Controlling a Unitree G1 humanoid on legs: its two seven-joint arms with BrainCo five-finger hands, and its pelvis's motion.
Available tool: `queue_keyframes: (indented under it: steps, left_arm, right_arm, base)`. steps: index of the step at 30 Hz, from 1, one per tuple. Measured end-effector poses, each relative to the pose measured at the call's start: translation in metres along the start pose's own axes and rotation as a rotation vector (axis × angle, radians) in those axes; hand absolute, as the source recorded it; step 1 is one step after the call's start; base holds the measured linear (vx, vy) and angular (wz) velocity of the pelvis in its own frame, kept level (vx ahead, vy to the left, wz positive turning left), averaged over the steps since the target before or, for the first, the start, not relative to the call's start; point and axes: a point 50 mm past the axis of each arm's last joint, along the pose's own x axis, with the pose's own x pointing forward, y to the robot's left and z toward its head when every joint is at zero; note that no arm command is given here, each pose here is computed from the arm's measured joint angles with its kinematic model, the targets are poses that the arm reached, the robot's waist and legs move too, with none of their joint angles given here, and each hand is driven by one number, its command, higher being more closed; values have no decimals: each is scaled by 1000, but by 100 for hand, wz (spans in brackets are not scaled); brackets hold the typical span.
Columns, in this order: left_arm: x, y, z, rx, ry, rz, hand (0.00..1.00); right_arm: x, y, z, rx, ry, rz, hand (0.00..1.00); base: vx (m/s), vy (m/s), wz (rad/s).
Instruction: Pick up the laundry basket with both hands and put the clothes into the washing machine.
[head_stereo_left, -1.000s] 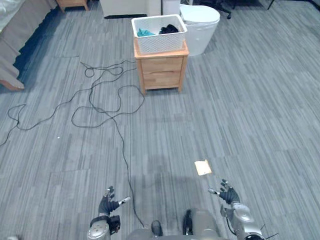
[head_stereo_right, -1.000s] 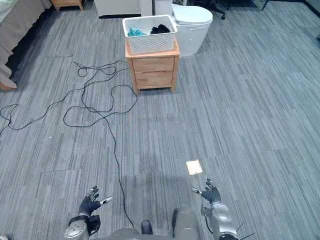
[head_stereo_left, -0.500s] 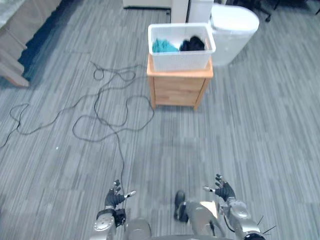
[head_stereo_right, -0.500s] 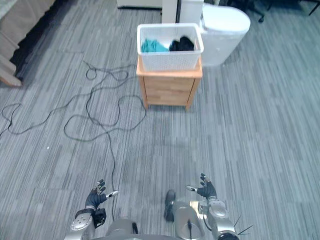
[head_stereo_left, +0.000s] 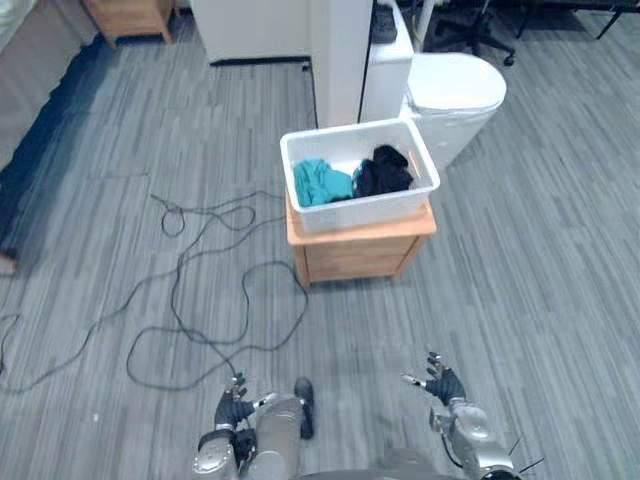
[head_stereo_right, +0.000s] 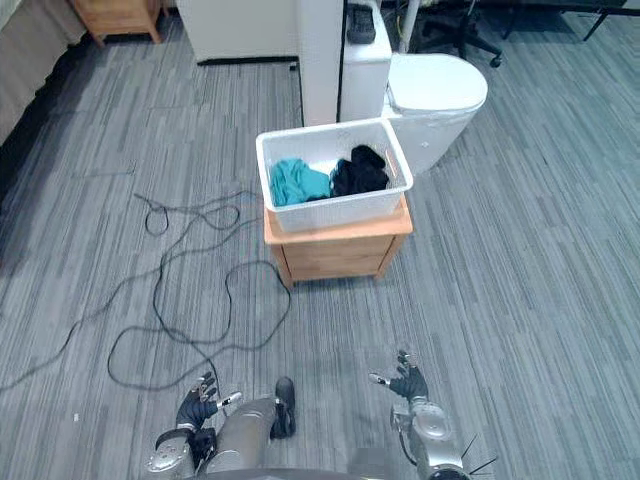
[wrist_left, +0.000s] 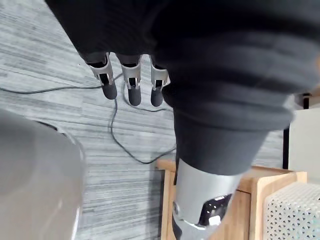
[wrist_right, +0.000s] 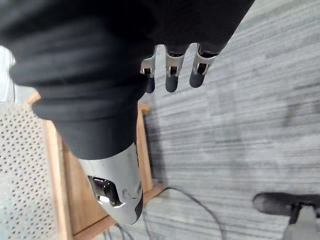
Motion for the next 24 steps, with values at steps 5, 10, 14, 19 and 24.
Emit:
queue_keyframes:
  steps: [5,10,14,19,24]
  left_arm:
    - [-1,8,-3,24,14,13,0]
    - [-2,-3,-13,6,53,-4,0]
    - [-4,-13,-17,-27,66,-18,0]
    - [-6,-15,-19,-42,70,-17,0]
    - [-7,-5,-22,-30,76,3,0]
  right_arm:
    - [-3,-3,-6,0,17,-8,0]
    - [-8,-15,-13,-14,37,-27,0]
    - [-14,-18,-23,-13,64,-28,0]
    - [-9,-27,-9,-6,17,-68,0]
    - [-18,-35,-16,-30,24,-102,0]
  base:
    - [504,-50,23]
    - [474,-154,4]
    - [384,-121,-12]
    - [242,32,-48]
    - [167,149,-19]
